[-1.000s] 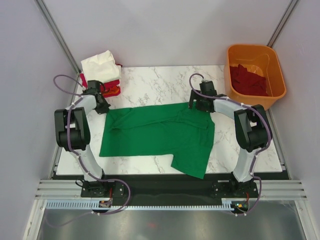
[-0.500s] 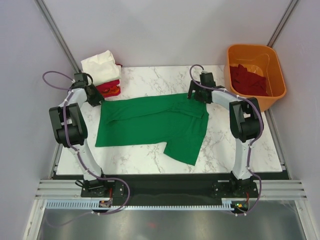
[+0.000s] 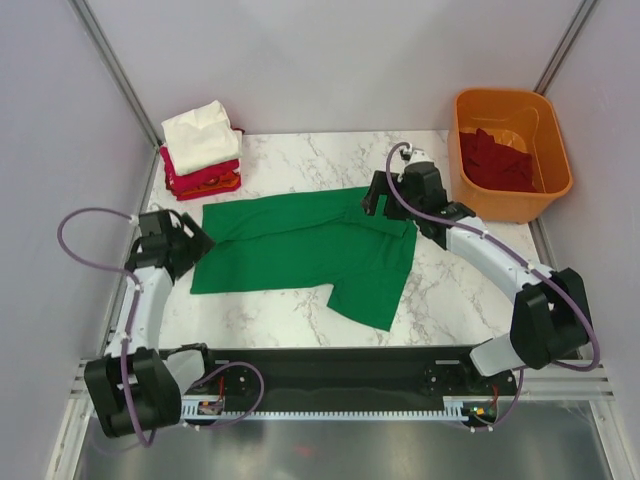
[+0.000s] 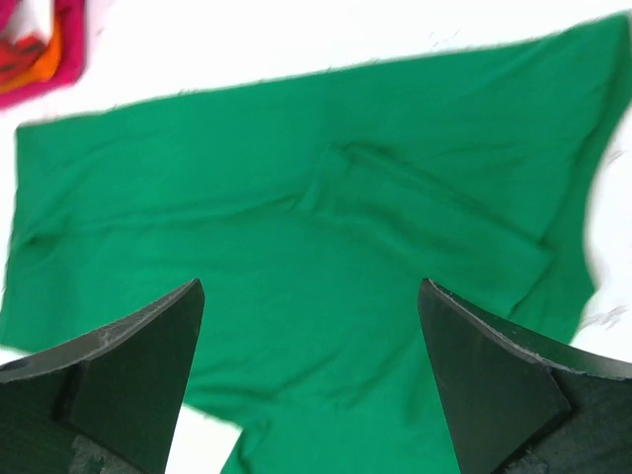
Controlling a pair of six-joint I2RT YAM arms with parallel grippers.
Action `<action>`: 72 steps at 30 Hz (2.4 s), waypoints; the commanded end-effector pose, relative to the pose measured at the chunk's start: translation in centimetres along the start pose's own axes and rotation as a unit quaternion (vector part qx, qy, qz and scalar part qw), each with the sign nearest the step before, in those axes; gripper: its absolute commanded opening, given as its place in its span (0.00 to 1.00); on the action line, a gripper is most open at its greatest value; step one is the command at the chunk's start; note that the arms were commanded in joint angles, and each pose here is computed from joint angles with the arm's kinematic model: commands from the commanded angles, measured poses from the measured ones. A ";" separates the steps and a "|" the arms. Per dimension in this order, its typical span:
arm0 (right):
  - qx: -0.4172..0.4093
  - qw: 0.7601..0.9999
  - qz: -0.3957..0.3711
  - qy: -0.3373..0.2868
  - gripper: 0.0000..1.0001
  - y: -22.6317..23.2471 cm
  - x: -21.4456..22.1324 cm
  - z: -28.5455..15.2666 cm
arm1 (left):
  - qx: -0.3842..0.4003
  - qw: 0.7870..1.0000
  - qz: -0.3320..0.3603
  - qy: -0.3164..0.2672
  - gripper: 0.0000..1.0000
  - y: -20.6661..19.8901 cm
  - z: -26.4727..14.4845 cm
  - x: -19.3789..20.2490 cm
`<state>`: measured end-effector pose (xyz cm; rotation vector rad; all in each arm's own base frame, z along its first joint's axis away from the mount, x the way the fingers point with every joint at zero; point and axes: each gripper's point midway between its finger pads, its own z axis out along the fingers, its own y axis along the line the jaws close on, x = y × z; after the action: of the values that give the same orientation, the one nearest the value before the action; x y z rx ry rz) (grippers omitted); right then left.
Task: Fold and stack the t-shirts
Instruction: Fold the tshirt
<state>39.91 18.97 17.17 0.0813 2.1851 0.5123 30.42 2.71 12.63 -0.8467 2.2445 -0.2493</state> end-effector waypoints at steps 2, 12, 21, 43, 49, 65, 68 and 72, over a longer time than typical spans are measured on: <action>-0.037 0.999 0.017 0.030 0.98 0.8 3.4 -1.5 | -0.073 0.995 -0.060 0.031 0.85 4.9 0.1 5.5; -0.053 0.998 0.013 0.023 0.98 1.4 3.5 -2.4 | -0.147 0.984 -0.069 0.076 0.81 8.3 2.9 7.6; -0.048 0.998 0.012 0.027 0.98 1.2 3.8 -1.8 | -0.177 0.978 -0.094 0.059 0.66 10.1 3.0 6.6; 0.047 0.991 0.089 0.090 0.98 -4.3 14.1 -6.8 | -0.070 0.991 -0.114 0.028 0.02 7.0 4.3 6.3; 0.079 0.978 0.136 0.137 0.97 -6.5 19.4 -10.7 | -0.023 0.994 -0.108 0.016 0.02 5.1 3.4 5.4; 0.040 0.955 0.117 0.268 0.90 -0.7 30.1 -12.0 | 0.017 0.994 -0.107 0.016 0.02 3.9 3.1 5.7; 0.046 0.958 0.110 0.262 0.78 -0.7 30.0 -11.7 | 0.019 0.994 -0.105 0.011 0.02 3.8 2.9 5.6; 0.051 0.966 0.108 0.229 0.53 -1.2 28.8 -11.6 | 0.019 0.994 -0.104 0.007 0.02 3.9 2.8 5.5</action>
<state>12.92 22.75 2.41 0.2329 2.6928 0.6997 26.85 2.52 5.16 -1.0700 2.2015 -0.3642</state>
